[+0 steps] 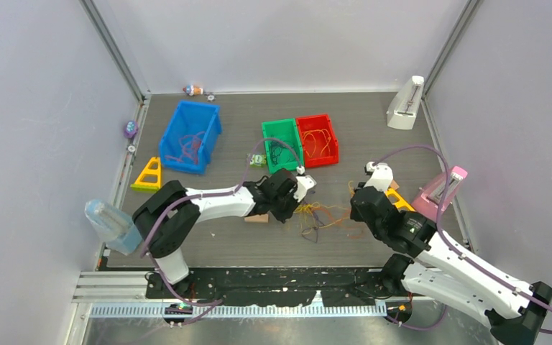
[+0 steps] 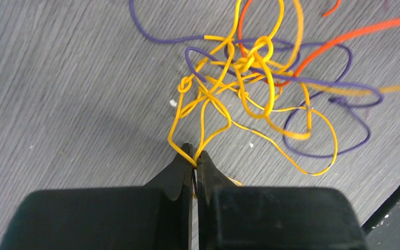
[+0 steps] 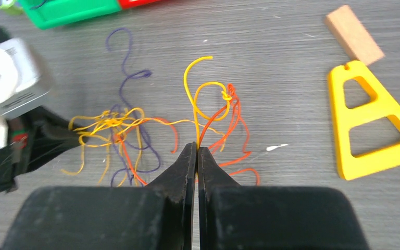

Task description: Untangle the cables

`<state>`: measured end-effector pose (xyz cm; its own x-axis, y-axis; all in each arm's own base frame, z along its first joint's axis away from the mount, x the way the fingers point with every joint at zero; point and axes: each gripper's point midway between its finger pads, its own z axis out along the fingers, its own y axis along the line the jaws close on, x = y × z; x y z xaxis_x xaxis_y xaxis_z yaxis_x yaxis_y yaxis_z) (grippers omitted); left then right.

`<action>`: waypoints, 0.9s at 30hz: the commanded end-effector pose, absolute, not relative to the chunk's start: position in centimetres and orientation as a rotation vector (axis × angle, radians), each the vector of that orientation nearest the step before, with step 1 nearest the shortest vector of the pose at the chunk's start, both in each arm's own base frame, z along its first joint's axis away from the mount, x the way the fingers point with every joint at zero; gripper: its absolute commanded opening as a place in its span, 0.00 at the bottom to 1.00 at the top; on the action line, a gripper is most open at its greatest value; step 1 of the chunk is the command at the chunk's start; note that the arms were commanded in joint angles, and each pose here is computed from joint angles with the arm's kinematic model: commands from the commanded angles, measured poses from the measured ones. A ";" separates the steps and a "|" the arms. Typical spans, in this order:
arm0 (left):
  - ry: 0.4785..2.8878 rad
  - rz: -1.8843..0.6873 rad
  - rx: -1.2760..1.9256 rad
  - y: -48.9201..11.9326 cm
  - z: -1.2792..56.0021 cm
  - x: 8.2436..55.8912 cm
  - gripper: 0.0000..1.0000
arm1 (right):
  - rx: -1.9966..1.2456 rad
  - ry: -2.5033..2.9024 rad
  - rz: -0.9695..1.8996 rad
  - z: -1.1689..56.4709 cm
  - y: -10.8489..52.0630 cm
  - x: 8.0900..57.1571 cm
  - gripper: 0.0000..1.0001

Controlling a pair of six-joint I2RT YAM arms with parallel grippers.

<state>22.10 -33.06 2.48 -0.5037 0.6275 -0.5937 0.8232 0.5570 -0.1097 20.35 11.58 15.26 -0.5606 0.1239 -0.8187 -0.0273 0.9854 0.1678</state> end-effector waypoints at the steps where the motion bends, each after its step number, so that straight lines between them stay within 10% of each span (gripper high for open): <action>1: 2.196 -0.490 1.050 -31.9 6.2 23.4 0.00 | 0.292 2.069 0.047 17.6 7.3 20.6 0.05; 27: 2.028 -0.607 -0.042 -13.9 15.8 26.2 0.00 | 0.866 1.705 -0.019 21.2 -4.1 16.0 0.05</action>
